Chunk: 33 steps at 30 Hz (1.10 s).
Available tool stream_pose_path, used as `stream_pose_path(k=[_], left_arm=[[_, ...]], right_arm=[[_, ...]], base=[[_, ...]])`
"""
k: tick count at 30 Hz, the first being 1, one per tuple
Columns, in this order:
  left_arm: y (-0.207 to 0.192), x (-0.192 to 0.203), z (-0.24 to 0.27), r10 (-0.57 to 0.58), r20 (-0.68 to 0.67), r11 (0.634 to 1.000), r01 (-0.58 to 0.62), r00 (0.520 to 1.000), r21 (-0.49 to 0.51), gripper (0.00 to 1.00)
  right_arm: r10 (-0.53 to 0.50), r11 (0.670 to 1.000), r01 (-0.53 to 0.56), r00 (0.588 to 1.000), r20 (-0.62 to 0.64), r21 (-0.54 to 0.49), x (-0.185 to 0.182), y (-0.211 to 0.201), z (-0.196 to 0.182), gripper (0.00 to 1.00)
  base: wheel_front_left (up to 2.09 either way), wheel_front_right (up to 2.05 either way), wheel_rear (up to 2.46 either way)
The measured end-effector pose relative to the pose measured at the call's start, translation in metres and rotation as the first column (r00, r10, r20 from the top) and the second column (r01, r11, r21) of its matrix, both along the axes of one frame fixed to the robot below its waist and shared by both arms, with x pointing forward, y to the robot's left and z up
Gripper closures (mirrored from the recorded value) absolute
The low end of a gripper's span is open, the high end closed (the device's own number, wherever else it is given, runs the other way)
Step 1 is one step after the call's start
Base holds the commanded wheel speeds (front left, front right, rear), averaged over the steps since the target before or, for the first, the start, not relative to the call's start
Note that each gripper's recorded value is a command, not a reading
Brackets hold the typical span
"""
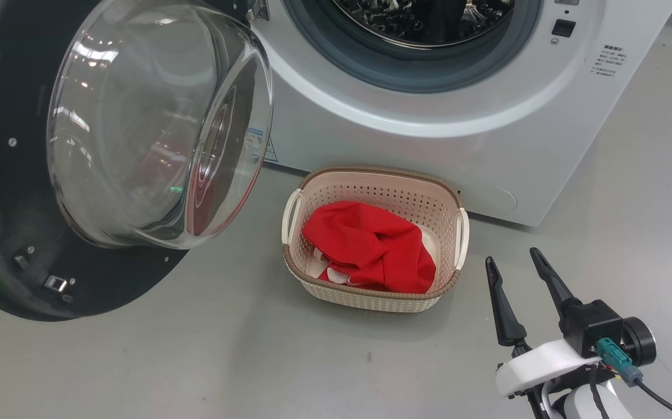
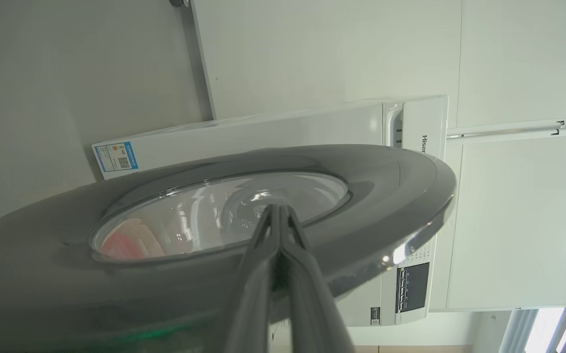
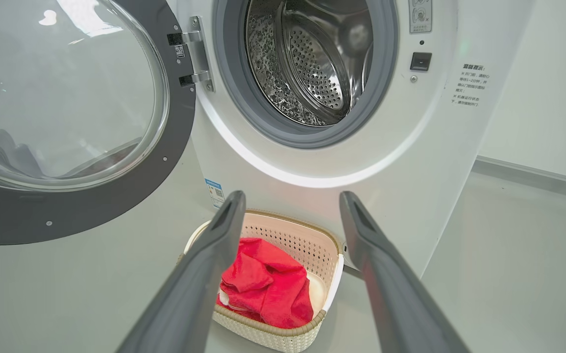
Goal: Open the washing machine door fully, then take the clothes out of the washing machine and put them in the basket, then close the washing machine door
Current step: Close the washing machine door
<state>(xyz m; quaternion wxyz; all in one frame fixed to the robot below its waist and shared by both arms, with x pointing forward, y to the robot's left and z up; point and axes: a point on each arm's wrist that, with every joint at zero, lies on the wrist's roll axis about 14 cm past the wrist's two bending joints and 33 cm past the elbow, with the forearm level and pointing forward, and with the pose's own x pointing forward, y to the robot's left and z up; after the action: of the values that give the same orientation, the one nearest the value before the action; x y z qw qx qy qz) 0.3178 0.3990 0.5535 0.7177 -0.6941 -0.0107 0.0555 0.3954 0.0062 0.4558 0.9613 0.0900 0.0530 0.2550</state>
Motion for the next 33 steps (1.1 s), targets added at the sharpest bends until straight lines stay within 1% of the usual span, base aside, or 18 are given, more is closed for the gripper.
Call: stream_pose_path(k=[4, 8, 16, 24, 28, 33], left_arm=[[-0.007, 0.001, 0.001, -0.046, 0.01, 0.999, 0.046, 0.999, 0.0, 1.0], [-0.021, 0.002, 0.002, -0.116, 0.021, 0.993, 0.116, 0.993, 0.006, 1.0], [-0.046, 0.002, 0.006, -0.244, 0.054, 0.97, 0.244, 0.968, -0.003, 1.0], [-0.077, 0.002, 0.009, -0.381, 0.068, 0.925, 0.38, 0.922, 0.029, 1.0], [-0.095, 0.004, 0.011, -0.444, 0.073, 0.896, 0.441, 0.893, 0.043, 1.0], [-0.117, 0.007, 0.017, -0.524, 0.091, 0.852, 0.519, 0.847, 0.072, 1.0]], right_arm=[[0.0, 1.0, 0.0, 1.0, -0.001, -0.001, 0.0, 0.0, 0.0, 0.0], [-0.002, 1.0, 0.002, 1.0, -0.001, -0.002, 0.0, 0.0, -0.001, 0.0], [-0.005, 1.0, 0.005, 1.0, -0.002, -0.003, 0.001, -0.001, -0.001, 0.0], [-0.009, 1.0, 0.009, 1.0, 0.002, -0.003, 0.002, -0.002, 0.0, 0.0], [-0.018, 1.0, 0.018, 1.0, 0.005, -0.003, 0.002, -0.005, 0.001, 0.0], [-0.025, 1.0, 0.025, 1.0, 0.011, -0.003, 0.003, -0.007, 0.003, 0.0]], base=[[0.0, 0.0, 0.0], [0.0, 0.0, 0.0], [0.0, 0.0, 0.0], [0.0, 0.0, 0.0], [0.0, 0.0, 0.0], [0.0, 0.0, 0.0]])
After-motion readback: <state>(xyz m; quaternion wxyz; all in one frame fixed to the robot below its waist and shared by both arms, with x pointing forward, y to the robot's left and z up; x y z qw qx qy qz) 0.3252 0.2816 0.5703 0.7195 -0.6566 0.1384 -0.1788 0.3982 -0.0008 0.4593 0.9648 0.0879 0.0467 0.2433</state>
